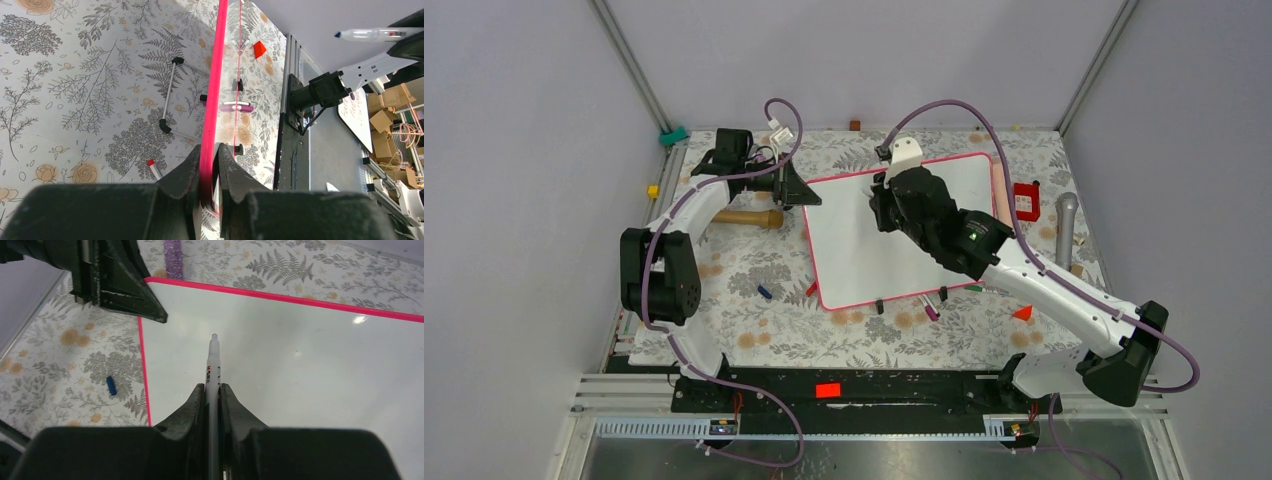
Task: Write a sentence on the whiteboard
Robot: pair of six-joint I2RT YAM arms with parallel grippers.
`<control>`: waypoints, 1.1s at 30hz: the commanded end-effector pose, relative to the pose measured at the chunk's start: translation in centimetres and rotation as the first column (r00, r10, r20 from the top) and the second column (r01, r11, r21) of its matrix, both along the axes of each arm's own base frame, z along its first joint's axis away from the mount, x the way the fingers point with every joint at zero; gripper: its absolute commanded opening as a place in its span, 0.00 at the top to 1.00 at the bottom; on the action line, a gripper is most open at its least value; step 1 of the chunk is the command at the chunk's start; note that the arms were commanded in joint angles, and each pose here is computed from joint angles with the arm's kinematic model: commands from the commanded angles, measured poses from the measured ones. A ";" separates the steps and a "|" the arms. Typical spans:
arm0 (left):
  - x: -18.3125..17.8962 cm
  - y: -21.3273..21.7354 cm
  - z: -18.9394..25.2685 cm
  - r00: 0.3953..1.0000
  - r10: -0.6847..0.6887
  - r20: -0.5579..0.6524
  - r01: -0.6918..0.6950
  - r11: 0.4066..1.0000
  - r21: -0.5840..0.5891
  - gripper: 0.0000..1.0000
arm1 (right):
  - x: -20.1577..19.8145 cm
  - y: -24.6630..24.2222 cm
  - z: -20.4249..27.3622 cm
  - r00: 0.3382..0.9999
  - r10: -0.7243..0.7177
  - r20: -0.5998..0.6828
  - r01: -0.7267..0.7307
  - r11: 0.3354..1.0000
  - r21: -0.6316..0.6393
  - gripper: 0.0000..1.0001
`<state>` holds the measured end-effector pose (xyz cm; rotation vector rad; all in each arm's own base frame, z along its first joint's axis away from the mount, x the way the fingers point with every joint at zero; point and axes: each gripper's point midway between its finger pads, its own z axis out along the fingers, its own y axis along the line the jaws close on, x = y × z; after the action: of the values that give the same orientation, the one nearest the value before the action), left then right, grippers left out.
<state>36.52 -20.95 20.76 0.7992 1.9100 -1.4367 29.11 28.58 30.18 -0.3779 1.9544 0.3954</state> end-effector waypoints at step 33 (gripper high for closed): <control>1.5 -0.9 -2.2 0.969 -0.019 0.246 -0.034 0.977 0.209 0.95 | 27.5 -20.2 -4.0 0.848 -0.464 -0.257 0.530 0.745 0.405 1.00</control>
<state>35.80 -21.92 21.33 0.8796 1.8969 -1.3948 54.71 6.92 24.05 0.4972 2.0268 0.3681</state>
